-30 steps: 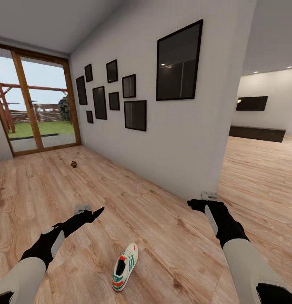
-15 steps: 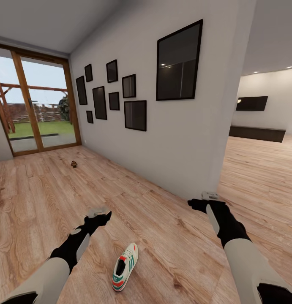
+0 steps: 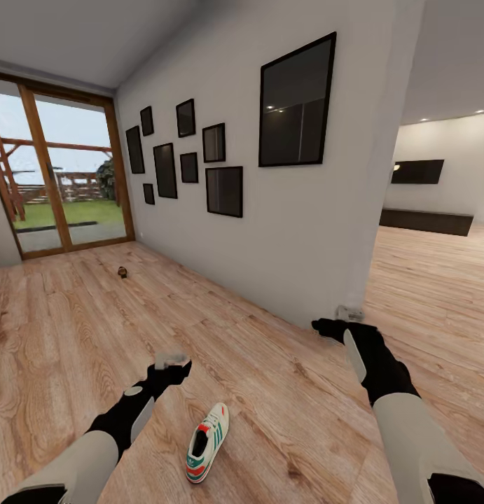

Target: Pick up the two gym shoes and the two sandals from the corridor floor and place them onto the hallstand (shoe rack) in the corridor, making sure they are on the rack and not on the floor. Arrange them so the two gym shoes are next to each other and the two sandals are next to each other.

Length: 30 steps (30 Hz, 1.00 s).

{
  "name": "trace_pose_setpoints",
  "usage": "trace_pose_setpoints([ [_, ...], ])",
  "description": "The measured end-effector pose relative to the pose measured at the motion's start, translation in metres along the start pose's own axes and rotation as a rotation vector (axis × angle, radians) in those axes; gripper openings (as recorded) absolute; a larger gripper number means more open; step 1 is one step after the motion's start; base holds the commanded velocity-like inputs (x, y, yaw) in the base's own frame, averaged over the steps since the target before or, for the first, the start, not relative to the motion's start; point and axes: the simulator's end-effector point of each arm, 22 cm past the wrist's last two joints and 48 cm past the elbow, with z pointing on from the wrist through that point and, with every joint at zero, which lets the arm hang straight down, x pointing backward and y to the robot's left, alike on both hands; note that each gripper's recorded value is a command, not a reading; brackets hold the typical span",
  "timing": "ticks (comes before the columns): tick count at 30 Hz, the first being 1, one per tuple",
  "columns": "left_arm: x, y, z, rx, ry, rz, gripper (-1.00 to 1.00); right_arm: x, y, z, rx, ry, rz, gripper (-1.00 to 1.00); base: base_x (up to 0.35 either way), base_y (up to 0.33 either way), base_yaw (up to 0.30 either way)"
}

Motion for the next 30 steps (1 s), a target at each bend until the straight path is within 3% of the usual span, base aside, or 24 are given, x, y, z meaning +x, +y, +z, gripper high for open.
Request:
trace_pose_setpoints([
  [3, 0.004, 0.0, 0.0, 0.002, 0.001, 0.02, 1.0, -0.042, 0.001, -0.017, -0.001, -0.098, -0.002, 1.0, 0.0, 0.0, 0.0],
  [6, 0.006, -0.001, 0.0, 0.005, 0.004, 0.037, 1.0, -0.063, 0.002, -0.027, -0.002, -0.15, -0.001, 1.0, 0.0, 0.0, 0.0],
  [9, 0.008, -0.001, 0.0, 0.005, 0.008, 0.042, 1.0, -0.067, 0.001, -0.028, -0.003, -0.159, 0.001, 1.0, 0.0, 0.0, 0.0],
  [24, 0.068, 0.009, 0.013, 0.005, 0.093, 0.042, 1.0, -0.028, -0.007, 0.005, 0.014, -0.102, -0.001, 1.0, 0.0, 0.0, 0.0],
  [30, 0.084, 0.005, 0.018, 0.017, 0.085, 0.056, 1.0, -0.009, -0.01, 0.021, 0.019, -0.069, -0.002, 1.0, 0.0, 0.0, 0.0],
])
